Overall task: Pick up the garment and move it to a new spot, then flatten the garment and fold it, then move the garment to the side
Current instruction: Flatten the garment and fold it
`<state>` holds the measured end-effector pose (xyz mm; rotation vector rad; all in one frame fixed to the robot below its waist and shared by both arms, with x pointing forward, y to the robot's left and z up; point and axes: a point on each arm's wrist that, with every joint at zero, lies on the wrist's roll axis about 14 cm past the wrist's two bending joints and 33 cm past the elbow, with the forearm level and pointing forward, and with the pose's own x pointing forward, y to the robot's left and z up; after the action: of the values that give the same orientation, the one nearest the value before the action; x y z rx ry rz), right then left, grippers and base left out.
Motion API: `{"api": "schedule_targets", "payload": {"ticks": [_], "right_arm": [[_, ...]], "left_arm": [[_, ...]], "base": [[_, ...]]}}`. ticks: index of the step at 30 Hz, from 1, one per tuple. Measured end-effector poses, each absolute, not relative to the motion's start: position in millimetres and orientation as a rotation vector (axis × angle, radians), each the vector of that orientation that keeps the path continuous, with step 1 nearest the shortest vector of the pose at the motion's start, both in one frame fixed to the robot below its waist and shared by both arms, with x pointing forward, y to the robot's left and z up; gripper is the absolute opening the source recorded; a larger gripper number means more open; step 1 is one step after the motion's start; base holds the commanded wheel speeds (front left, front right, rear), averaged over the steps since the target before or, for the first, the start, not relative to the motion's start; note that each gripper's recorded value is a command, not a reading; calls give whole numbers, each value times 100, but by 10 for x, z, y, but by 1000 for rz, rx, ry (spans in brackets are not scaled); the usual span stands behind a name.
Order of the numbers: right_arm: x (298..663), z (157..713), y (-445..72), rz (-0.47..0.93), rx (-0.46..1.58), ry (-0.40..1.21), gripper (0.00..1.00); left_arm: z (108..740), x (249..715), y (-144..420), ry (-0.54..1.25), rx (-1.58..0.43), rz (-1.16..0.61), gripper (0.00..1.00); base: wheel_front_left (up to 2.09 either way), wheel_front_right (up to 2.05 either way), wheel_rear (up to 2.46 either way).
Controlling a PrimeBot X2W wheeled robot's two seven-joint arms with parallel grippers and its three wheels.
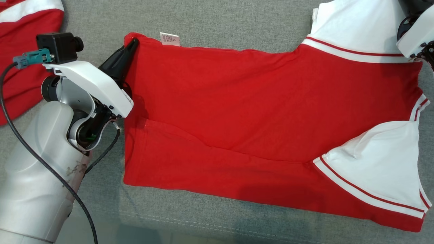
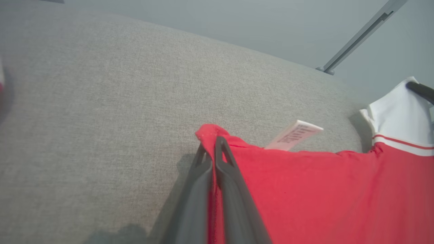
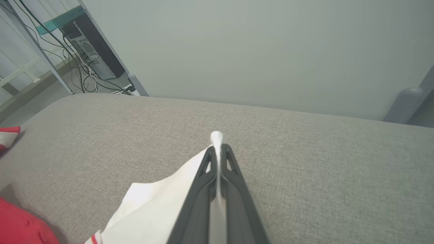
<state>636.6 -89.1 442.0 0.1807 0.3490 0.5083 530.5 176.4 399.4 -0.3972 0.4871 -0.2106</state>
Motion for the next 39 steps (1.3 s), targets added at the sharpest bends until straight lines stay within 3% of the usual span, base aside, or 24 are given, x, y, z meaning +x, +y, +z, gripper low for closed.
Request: {"api": "schedule_targets", "payload": {"ticks": [15, 26, 39], "right_arm": [[5900, 4851, -1006, 594, 249, 223, 0], [5162, 4841, -1149, 611, 404, 242, 0], [4233, 4553, -1361, 484, 622, 364, 0]], "left_arm": [[4225, 5118, 1749, 423, -439, -238, 0], [4393, 4834, 1752, 400, -492, -246, 0], [4344, 4213, 1832, 466, -632, -157, 0]], "base": [[0, 0, 0], [0, 0, 0], [0, 0, 0]]}}
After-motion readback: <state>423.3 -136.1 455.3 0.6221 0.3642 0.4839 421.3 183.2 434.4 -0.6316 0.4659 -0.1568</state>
